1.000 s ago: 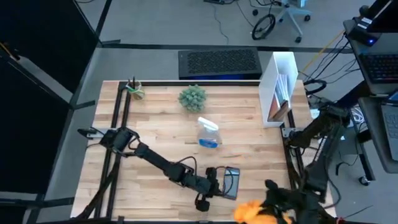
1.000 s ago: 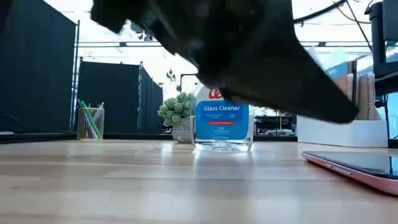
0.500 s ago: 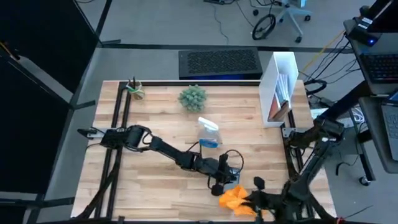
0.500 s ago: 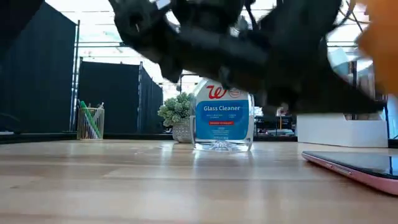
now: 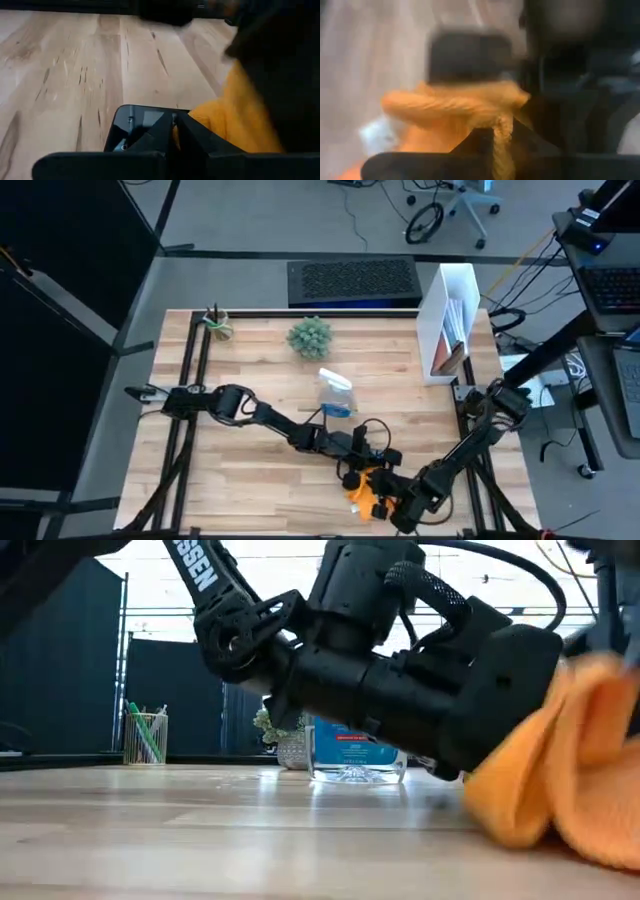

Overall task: Apply microfiber cloth
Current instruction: Wipe the front of the cellphone with the yellow microfiber cloth

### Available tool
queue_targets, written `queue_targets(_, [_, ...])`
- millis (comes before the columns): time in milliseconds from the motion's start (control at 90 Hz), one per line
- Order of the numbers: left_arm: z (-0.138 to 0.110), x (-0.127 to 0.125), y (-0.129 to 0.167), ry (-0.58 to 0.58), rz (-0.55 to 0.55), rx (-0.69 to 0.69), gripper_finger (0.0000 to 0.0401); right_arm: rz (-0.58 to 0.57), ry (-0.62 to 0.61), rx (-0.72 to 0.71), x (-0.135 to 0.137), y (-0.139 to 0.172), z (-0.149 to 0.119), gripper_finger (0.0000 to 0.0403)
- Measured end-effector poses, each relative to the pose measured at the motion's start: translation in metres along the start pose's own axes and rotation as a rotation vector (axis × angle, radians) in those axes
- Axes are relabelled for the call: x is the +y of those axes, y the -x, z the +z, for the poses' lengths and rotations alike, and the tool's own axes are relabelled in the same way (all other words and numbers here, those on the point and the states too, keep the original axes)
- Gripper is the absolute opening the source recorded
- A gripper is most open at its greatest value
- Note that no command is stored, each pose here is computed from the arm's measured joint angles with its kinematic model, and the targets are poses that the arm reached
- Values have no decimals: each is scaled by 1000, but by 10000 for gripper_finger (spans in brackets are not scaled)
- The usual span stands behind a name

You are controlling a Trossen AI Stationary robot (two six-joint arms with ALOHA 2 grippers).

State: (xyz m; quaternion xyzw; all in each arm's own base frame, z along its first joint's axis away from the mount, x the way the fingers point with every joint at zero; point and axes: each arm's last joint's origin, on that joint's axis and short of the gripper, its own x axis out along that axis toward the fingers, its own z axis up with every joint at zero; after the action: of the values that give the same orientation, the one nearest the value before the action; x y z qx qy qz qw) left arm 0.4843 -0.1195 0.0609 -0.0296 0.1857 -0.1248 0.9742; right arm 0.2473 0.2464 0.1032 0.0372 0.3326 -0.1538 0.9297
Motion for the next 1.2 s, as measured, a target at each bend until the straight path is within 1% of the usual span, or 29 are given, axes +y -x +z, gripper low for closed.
queue_targets(156, [-6, 5, -2, 11, 7, 15, 15, -12, -36, -20, 7, -6, -18, 4])
queue_targets(256, [-12, 6, -4, 4, 10, 23, 15, 17, -23, -53, 14, -3, -26, 4])
queue_targets(333, [-13, 6, -4, 3, 10, 20, 15, 41, -16, -94, 21, 3, -32, 4])
queue_targets(533, [-13, 9, -3, 4, 28, 22, 14, 130, -55, -114, 32, 13, -35, 4])
queue_targets(622, [-13, 9, -4, 5, 27, 10, 14, 187, -76, -108, 37, 16, -35, 4])
queue_targets(756, [-13, 9, -3, 5, 29, 9, 14, 286, -25, -79, 43, 26, -28, 4])
queue_targets(844, [-13, 9, -3, 6, 30, 8, 14, 264, 2, -66, 37, 33, -21, 4])
queue_targets(1000, [-12, 9, -3, 6, 30, 6, 14, 158, 38, -79, 21, 42, -5, 4])
queue_targets(1133, [-12, 9, -3, 6, 29, 2, 14, 158, 56, -117, 11, 62, 19, 4])
queue_targets(1200, [-12, 9, -3, 6, 29, -6, 14, 134, 76, -109, 5, 66, 22, 4])
